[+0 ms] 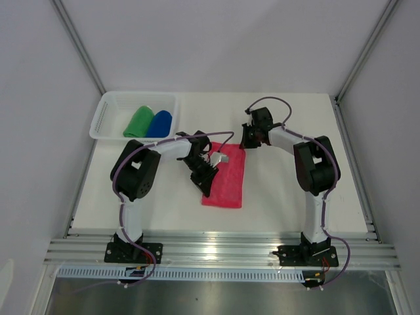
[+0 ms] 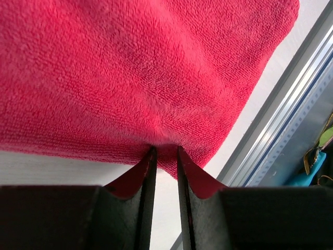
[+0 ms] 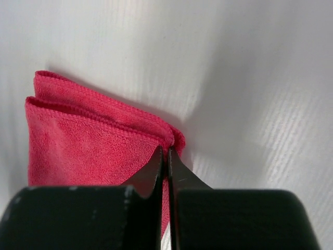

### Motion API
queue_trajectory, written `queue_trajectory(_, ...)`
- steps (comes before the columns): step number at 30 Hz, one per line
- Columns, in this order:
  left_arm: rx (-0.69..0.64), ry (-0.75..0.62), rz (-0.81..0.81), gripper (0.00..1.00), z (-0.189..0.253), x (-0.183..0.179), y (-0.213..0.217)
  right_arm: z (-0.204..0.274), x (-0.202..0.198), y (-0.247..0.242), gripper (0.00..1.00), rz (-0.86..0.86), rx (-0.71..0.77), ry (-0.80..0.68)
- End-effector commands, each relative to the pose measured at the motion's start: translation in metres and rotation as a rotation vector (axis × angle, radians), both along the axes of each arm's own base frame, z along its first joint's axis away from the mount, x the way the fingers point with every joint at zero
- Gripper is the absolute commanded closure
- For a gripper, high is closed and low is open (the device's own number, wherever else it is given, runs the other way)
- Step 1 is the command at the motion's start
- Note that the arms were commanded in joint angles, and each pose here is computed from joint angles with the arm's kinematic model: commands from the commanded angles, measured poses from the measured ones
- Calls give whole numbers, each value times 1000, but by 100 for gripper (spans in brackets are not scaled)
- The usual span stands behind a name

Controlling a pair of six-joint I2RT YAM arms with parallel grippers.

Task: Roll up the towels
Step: Fold the towel

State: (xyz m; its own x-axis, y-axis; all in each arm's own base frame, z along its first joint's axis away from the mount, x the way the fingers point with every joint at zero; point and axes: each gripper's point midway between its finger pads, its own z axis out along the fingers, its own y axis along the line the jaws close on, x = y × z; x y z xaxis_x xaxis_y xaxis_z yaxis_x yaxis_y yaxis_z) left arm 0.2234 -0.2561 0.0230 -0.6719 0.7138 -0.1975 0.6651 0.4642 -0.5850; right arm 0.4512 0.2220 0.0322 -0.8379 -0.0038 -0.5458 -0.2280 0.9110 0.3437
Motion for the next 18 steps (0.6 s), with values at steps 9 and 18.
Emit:
queue_trajectory(9, -45, -47, -29, 71, 14, 4, -4, 33, 27, -1, 58, 31, -15, -97)
queue_trajectory(18, -256, -341, -258, 59, 108, 21, -13, 117, 5, -28, 50, 123, -95, -276)
